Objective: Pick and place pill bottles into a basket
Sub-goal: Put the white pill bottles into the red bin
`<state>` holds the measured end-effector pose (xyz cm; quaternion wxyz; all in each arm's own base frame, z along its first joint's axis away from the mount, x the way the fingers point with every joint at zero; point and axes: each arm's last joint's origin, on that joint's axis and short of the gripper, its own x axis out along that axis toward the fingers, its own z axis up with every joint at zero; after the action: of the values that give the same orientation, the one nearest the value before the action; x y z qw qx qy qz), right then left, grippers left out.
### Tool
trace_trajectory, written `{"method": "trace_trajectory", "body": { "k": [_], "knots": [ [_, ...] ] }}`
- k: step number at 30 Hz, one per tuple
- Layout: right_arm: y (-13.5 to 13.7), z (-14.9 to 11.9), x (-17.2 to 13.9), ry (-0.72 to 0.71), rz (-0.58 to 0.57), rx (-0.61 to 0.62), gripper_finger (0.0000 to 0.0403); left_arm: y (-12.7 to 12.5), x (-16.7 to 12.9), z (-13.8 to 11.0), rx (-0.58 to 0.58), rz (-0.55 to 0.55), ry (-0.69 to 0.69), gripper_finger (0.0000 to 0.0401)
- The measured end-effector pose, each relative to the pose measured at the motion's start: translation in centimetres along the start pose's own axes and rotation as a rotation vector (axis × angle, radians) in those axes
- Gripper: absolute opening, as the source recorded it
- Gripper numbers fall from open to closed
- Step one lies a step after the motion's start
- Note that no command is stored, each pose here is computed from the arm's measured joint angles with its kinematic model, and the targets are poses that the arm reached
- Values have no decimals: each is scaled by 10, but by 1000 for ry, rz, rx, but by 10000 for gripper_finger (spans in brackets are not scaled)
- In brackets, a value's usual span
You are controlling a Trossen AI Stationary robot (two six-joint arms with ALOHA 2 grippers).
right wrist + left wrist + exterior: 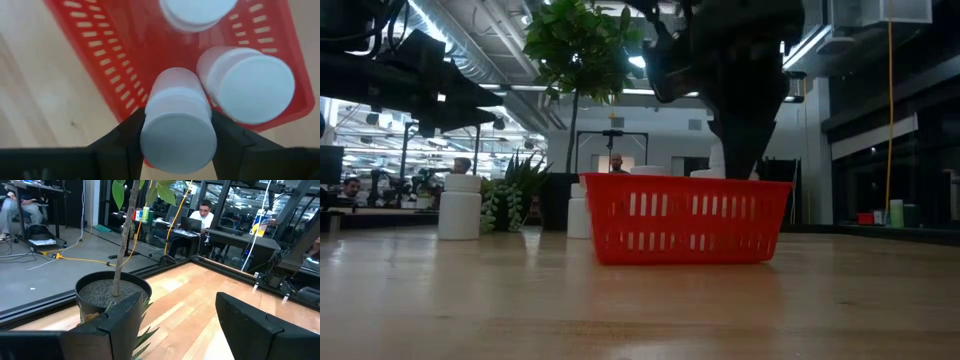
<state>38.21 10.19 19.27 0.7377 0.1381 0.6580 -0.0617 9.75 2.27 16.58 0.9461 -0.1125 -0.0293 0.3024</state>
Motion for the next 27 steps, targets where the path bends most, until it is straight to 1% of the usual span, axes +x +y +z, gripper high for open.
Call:
{"method": "trace_trajectory", "body": {
  "k": [4,9,10,15,17,22,27],
  "knots": [
    [-2,1,0,4,1,7,165,0,0,0,0,0,0,246],
    [-2,1,0,30,40,8,165,0,0,0,0,1,0,246],
    [-2,1,0,30,40,7,172,0,0,0,0,1,0,246],
    [-2,1,0,31,40,10,242,0,0,0,0,1,0,246],
    [-2,1,0,31,40,13,257,0,0,0,0,1,0,246],
    [-3,0,0,44,32,36,266,0,0,0,0,1,0,246],
    [-4,-4,-1,98,43,68,268,0,0,0,0,1,0,246]
  ]
}}
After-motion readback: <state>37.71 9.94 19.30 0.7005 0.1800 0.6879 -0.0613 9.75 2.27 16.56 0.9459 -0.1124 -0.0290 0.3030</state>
